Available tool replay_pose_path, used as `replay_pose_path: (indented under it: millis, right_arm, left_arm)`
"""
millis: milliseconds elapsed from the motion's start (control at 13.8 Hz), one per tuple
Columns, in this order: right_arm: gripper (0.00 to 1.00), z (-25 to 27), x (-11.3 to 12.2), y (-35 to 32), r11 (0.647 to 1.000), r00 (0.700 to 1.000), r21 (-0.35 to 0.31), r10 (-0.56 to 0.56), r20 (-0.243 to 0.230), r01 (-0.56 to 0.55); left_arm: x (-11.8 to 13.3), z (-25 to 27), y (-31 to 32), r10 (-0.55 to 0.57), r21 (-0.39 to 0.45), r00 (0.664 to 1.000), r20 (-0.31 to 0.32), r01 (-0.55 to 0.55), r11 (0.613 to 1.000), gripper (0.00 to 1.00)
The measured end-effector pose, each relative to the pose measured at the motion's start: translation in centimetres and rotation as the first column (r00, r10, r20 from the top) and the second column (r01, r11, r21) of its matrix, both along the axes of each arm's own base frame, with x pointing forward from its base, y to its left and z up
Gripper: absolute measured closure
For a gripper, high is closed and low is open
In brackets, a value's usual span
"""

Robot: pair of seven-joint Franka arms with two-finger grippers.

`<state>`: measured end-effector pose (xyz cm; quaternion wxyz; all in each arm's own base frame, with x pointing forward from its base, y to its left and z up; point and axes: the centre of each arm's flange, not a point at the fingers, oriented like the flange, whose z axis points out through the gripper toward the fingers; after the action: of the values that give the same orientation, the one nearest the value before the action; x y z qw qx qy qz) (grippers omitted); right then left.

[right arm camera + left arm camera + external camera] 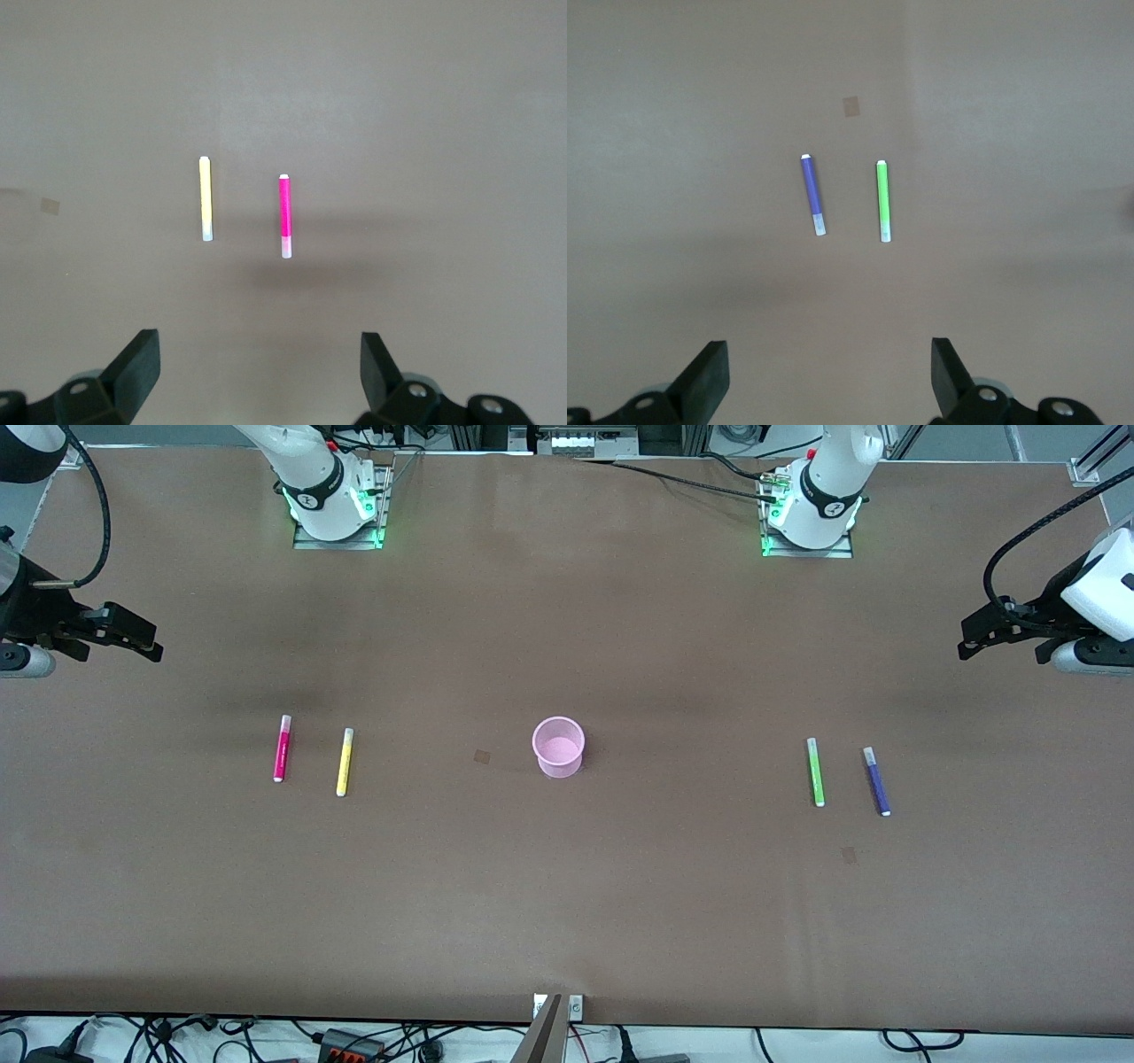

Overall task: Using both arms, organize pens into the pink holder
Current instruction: 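Reach both grippers down to the magenta and purple pens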

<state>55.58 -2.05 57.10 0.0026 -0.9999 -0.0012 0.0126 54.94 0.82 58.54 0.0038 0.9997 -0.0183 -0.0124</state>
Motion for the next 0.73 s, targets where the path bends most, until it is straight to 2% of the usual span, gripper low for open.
replay_pose_path:
  millis: [218, 363, 580, 725]
  right_arm:
    - [0.0, -1.6, 0.6, 0.0, 1.0, 1.0, 0.001, 0.001, -0.029, -0.001]
    - [0.0, -3.8, 1.4, 0.1, 1.0, 0.998, 0.002, 0.003, -0.065, -0.003]
    - [0.0, -8.9, 3.7, 0.3, 1.0, 0.995, 0.002, 0.007, -0.095, -0.007]
    - [0.0, -13.7, 5.1, 0.3, 1.0, 0.99, 0.004, 0.008, -0.139, -0.007]
  left_arm:
    - [0.4, -0.8, 0.0, 0.0, 0.0, 1.0, -0.02, 0.0, 1.0, 0.0]
    - [0.9, -2.5, 0.1, 0.002, 0.001, 0.998, -0.058, -0.002, 1.0, 0.0]
    - [2.8, -7.2, 1.4, 0.023, 0.004, 0.991, -0.131, -0.023, 1.0, 0.0]
    - [4.7, -11.4, 2.0, 0.034, 0.007, 0.989, -0.145, -0.033, 0.999, 0.0]
